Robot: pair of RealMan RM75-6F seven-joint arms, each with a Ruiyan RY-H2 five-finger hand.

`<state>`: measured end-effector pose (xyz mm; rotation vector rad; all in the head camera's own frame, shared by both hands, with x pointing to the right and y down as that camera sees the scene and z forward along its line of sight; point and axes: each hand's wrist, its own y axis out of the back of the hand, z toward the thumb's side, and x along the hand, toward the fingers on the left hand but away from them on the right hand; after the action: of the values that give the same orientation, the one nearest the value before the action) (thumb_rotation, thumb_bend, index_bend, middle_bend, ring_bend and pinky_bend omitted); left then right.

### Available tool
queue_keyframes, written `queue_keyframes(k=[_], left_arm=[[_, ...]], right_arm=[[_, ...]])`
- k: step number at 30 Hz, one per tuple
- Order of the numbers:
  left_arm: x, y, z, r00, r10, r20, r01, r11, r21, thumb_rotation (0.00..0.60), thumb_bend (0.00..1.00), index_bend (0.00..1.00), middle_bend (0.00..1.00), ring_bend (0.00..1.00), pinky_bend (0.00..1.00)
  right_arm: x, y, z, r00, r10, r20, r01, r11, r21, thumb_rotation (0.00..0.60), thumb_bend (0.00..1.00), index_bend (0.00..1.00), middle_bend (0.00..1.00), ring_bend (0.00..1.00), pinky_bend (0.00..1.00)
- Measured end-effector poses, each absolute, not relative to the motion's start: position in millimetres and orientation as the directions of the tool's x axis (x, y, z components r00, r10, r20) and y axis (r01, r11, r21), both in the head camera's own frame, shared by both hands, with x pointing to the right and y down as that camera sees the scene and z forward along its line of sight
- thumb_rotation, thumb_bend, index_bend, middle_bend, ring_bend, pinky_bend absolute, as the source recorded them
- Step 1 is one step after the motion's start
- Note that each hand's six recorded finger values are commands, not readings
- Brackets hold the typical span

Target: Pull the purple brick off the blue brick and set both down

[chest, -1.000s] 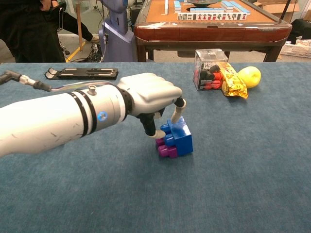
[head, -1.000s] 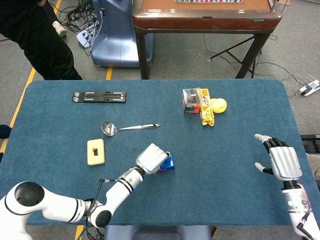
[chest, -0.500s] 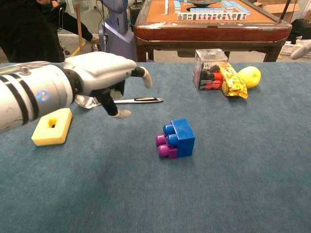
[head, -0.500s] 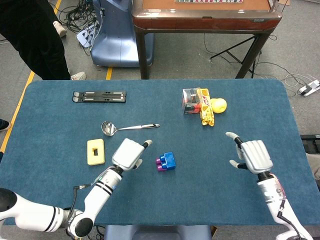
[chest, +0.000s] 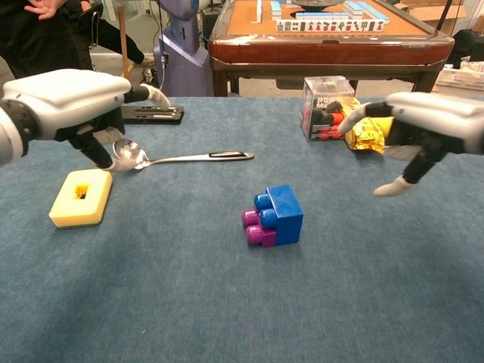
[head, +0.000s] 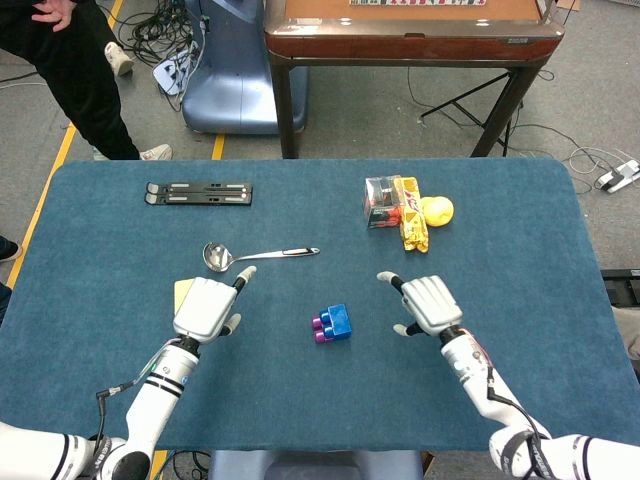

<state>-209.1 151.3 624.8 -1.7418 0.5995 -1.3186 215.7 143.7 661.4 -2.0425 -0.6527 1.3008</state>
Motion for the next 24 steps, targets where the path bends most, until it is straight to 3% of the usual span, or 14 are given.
queue_keyframes(k=[15, 24], left_arm=[[-220.0, 153.6, 626.5, 0.317, -0.778, 0.542, 0.09, -0.544, -0.834, 0.6, 0.29, 0.17, 0.9, 0.81, 1.0], [-218.7, 157.6, 629.0, 0.323, -0.77, 0.55, 0.09, -0.554, -0.828, 0.6, 0.29, 0.17, 0.9, 0.81, 1.0]], right_arm=[[146.0, 152.3, 693.7, 0.443, 0.566, -0.695, 0.049, -0.79, -0.612, 0.6, 0.0, 0.24, 1.0, 1.0, 1.0], [127.2, 155.5, 704.8, 0.446, 0.543, -0.711, 0.042, -0.806, -0.59, 0.6, 0.0, 0.24, 1.0, 1.0, 1.0]])
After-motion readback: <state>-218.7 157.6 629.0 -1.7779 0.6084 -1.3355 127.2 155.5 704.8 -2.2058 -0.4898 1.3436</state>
